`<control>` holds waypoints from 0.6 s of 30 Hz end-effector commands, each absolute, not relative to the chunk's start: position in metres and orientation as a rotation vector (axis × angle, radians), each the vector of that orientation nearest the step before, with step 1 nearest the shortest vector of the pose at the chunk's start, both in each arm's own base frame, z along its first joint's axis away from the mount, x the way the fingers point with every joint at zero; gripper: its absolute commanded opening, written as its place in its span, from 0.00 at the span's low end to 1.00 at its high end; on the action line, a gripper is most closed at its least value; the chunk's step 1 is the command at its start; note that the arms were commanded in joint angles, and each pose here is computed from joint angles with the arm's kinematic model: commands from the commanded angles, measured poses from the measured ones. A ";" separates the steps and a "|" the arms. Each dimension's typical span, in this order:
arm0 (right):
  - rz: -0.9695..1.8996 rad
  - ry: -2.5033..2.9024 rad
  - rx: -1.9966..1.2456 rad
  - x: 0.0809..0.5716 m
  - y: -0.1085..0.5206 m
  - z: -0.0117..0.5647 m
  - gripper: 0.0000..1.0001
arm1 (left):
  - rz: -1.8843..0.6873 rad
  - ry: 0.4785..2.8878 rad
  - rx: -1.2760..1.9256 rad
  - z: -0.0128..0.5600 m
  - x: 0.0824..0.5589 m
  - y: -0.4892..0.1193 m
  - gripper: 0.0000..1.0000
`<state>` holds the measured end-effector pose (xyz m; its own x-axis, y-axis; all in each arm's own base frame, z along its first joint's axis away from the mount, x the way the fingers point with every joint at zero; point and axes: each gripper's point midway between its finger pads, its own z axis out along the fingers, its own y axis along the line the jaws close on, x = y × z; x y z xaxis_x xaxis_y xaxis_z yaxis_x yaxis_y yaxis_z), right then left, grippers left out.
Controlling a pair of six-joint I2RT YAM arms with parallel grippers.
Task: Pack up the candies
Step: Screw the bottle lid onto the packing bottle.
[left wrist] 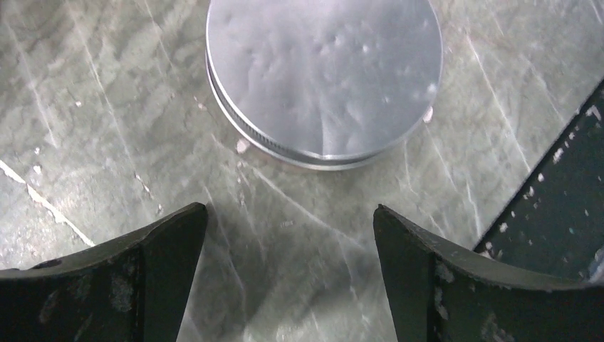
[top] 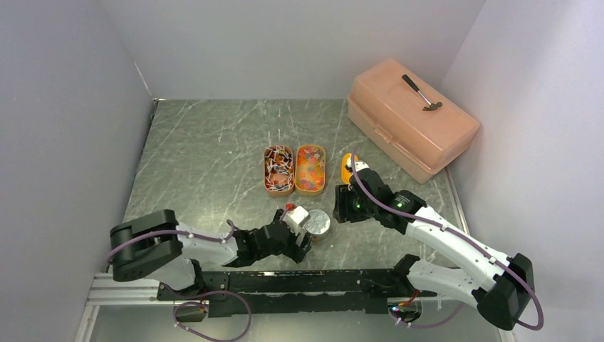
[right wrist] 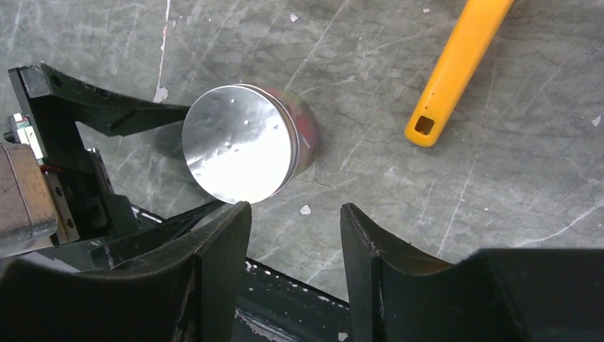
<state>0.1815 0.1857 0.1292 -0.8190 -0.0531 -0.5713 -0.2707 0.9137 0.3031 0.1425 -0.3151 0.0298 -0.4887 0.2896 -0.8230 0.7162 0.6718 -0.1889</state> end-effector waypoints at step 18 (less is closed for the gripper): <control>0.472 2.469 -0.287 0.192 0.187 0.132 0.55 | -0.507 1.914 0.730 -0.020 0.171 -0.347 0.92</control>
<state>0.1806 0.1825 0.1226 -0.8224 -0.0958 -0.5607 -0.2910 0.9178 0.2700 0.1819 -0.3623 0.0233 -0.3014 0.1395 -0.9432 0.6829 0.7219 -0.1115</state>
